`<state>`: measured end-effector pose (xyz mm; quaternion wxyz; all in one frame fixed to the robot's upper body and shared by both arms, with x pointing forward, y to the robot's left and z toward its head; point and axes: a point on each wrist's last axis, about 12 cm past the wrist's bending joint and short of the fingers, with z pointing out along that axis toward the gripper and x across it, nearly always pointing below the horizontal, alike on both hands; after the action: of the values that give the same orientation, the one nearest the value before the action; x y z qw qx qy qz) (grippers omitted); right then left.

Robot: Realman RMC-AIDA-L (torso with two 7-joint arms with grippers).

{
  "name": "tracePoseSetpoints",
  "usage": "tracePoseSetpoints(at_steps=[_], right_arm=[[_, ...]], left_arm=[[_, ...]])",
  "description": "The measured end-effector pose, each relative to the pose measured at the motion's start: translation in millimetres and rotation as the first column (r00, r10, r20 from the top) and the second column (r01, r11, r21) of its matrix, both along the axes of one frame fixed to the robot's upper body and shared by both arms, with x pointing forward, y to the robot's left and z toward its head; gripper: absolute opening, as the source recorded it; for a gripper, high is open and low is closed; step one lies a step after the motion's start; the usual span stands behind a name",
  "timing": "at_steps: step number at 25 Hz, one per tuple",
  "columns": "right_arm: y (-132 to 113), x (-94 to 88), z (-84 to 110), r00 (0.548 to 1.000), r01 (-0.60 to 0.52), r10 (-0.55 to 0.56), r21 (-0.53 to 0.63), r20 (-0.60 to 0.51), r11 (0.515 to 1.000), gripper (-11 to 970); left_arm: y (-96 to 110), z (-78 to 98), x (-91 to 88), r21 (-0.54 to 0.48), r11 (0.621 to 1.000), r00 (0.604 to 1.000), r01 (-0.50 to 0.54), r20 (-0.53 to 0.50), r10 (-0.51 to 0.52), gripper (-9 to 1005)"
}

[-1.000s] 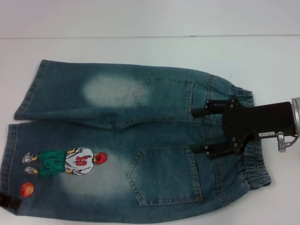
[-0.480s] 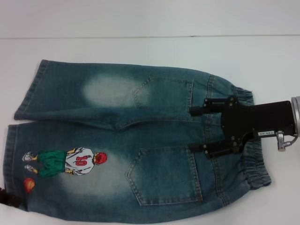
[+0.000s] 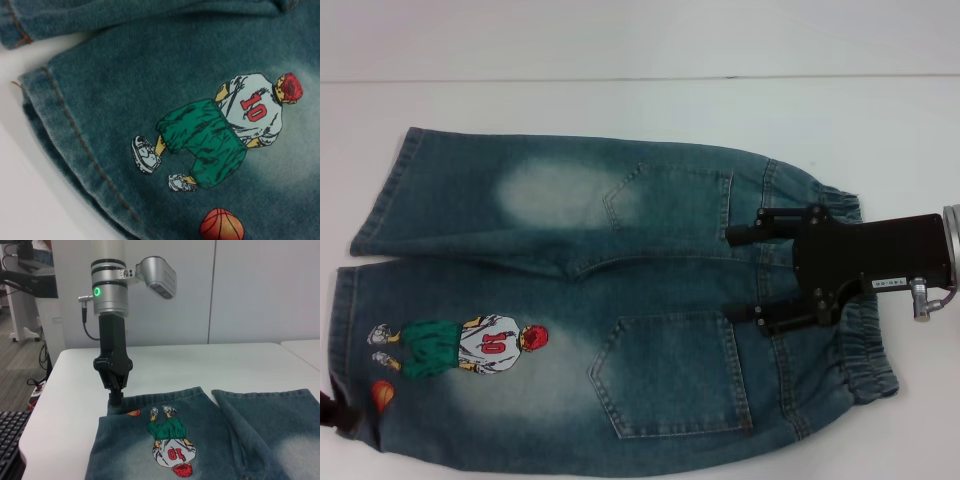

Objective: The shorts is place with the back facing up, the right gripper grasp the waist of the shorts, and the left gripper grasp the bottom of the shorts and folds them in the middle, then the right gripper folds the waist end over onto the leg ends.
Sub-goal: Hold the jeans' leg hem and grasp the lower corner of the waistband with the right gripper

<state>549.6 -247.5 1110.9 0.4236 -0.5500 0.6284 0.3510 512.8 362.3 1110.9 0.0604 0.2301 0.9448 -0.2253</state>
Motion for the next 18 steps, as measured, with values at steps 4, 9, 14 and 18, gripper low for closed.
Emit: tracePoseSetpoints(at_steps=[4,9,14,18], right_arm=[[-1,-0.4,-0.4,1.000,0.004,-0.004,0.002,-0.002,1.000,884],[-4,-1.7,-1.7,1.000,0.020,-0.020,0.005,-0.010,1.000,884],[-23,-3.0,2.7,0.993,0.110,-0.111,-0.010,-0.036,0.994,883],[-47,-10.4,13.3,0.975,0.215,-0.217,-0.059,-0.049,0.975,878]], left_arm=[[-2,-0.4,1.0,0.010,1.000,1.000,0.010,0.001,-0.011,-2],[-4,1.3,1.7,0.006,1.000,1.000,0.029,0.004,-0.029,-2],[-9,13.8,2.9,-0.051,0.994,0.993,0.101,0.071,-0.097,-1],[-10,14.2,5.1,-0.039,0.993,0.991,0.109,0.077,-0.106,-1]])
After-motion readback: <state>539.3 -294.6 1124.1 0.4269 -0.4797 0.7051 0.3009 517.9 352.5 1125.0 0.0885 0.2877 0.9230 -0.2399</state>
